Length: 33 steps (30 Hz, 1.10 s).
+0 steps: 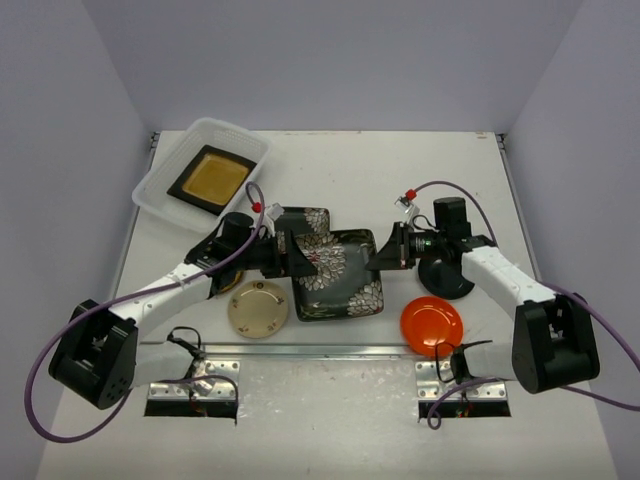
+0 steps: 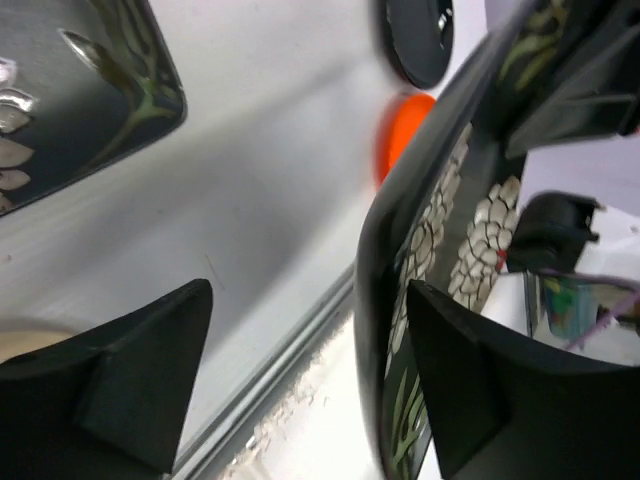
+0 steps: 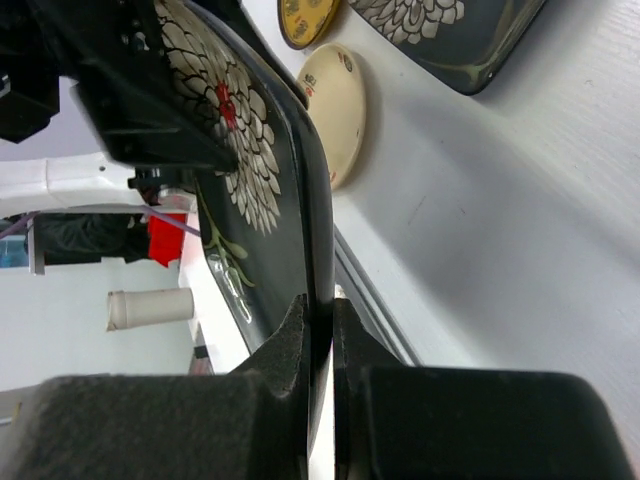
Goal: Place the plates into the plastic bin on the countertop
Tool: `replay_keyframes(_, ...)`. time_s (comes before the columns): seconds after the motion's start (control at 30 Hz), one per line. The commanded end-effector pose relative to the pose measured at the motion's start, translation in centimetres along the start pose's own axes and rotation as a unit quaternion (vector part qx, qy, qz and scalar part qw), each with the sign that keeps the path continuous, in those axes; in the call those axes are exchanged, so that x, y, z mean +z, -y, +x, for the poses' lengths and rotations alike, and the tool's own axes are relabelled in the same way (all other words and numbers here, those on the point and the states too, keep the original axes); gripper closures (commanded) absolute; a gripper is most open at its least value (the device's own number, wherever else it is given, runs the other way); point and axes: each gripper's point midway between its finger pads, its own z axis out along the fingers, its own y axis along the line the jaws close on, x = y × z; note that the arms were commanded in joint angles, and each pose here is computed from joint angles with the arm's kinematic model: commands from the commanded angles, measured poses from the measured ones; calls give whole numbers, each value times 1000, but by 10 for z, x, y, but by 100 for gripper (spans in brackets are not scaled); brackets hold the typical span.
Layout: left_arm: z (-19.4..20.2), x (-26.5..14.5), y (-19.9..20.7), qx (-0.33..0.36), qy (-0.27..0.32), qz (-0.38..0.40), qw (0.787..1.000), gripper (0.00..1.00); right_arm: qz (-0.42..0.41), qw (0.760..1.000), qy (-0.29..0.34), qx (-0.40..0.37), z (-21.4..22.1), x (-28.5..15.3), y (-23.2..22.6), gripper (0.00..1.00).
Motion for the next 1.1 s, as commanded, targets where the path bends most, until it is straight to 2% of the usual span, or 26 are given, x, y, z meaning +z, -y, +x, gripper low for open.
replay_keyframes(0.0, -25, 4, 27, 40, 35, 34, 998, 78, -94, 995, 3, -46, -21, -9, -51, 100)
replay_keyframes(0.03, -26, 4, 28, 40, 37, 33, 998, 91, -91, 995, 3, -43, -21, -9, -50, 100)
replay_keyframes(0.07, -31, 2, 30, 41, 45, 29, 998, 98, -85, 996, 6, -41, -22, -8, -46, 100)
replay_keyframes(0.13, -44, -2, 32, 36, 69, 13, 997, 100, -74, 997, 10, -35, -23, -6, -41, 100)
replay_keyframes(0.23, -72, -15, 36, 23, 121, -9, 992, 100, -56, 998, 21, -13, -25, -5, -31, 61)
replay_keyframes(0.3, -99, -31, 37, -1, 165, -15, 986, 100, -40, 998, 43, -6, -33, -6, -23, 21)
replay_keyframes(0.33, -105, -35, 39, -1, 172, -13, 985, 100, -37, 998, 46, 0, -33, -7, -22, 4)
replay_keyframes(0.43, -154, -80, 28, -51, 243, -35, 968, 100, 4, 995, 89, 38, -43, -19, 0, 1)
replay_keyframes(0.57, -208, -149, -7, -108, 338, -88, 931, 100, 30, 989, 130, 65, -43, -38, 19, 1)
replay_keyframes(0.7, -236, -213, -69, -202, 421, -130, 875, 100, 38, 988, 137, 65, -37, -44, 25, 1)
replay_keyframes(0.83, -260, -229, -116, -260, 450, -150, 841, 100, 38, 988, 130, 70, -28, -42, 28, 1)
replay_keyframes(0.93, -286, -234, -133, -277, 465, -158, 826, 100, 36, 989, 126, 72, -25, -41, 29, 1)
replay_keyframes(1.07, -316, -226, -156, -311, 479, -130, 810, 100, 34, 989, 122, 79, -16, -39, 33, 1)
